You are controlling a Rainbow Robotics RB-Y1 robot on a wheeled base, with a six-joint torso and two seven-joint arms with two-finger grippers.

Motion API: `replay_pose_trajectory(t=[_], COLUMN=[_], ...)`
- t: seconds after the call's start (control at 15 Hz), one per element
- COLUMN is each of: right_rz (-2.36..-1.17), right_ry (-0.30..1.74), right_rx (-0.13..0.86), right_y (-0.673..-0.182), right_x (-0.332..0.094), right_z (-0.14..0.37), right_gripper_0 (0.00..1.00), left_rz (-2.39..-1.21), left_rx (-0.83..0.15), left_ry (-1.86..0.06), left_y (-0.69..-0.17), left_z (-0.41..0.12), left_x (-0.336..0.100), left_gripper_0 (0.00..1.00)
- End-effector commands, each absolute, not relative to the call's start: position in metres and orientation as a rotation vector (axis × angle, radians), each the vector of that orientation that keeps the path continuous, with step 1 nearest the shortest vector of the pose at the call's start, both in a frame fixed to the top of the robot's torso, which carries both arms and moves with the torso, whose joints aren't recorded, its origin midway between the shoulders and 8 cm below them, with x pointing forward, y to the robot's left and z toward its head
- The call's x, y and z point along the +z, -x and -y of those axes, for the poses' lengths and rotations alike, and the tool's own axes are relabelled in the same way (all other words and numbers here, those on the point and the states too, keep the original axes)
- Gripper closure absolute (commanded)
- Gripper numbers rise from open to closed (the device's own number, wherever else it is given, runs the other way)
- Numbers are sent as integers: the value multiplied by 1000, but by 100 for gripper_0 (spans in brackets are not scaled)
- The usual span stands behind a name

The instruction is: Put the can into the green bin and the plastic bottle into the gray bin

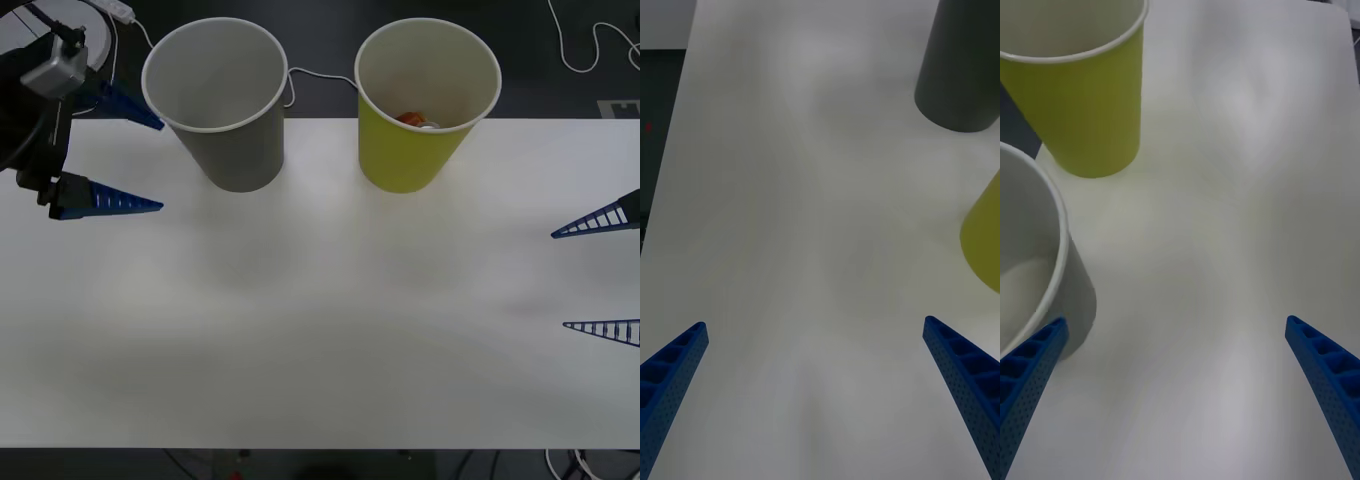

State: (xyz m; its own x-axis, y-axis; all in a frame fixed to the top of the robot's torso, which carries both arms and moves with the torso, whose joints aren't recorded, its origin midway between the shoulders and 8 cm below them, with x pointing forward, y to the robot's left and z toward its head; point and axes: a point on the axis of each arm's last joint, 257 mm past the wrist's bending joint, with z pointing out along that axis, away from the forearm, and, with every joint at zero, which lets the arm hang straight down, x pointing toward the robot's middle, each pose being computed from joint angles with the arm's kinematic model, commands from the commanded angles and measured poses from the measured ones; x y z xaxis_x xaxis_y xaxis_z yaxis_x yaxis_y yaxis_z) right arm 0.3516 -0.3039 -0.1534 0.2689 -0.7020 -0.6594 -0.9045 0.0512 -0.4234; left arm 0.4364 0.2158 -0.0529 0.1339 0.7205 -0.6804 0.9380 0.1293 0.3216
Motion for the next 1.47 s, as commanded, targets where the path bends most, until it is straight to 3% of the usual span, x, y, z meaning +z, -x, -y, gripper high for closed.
replay_pose_trajectory(t=[0.07, 0.8, 1.47], right_rz=[-1486, -1486, -1486], right_ry=[1701, 1701, 1701], right_rx=[304, 304, 304], right_y=[-352, -352, -352], right_x=[-153, -153, -153], right_z=[304, 304, 304], right_gripper_0=[0, 0, 0], left_rz=[-1580, -1475, -1458], left_rx=[-329, -271, -268], left_ry=[-1704, -1826, -1787], left_y=[-428, -396, -383], left_z=[-231, -275, -286], left_x=[-76, -139, -164], left_gripper_0=[0, 0, 0])
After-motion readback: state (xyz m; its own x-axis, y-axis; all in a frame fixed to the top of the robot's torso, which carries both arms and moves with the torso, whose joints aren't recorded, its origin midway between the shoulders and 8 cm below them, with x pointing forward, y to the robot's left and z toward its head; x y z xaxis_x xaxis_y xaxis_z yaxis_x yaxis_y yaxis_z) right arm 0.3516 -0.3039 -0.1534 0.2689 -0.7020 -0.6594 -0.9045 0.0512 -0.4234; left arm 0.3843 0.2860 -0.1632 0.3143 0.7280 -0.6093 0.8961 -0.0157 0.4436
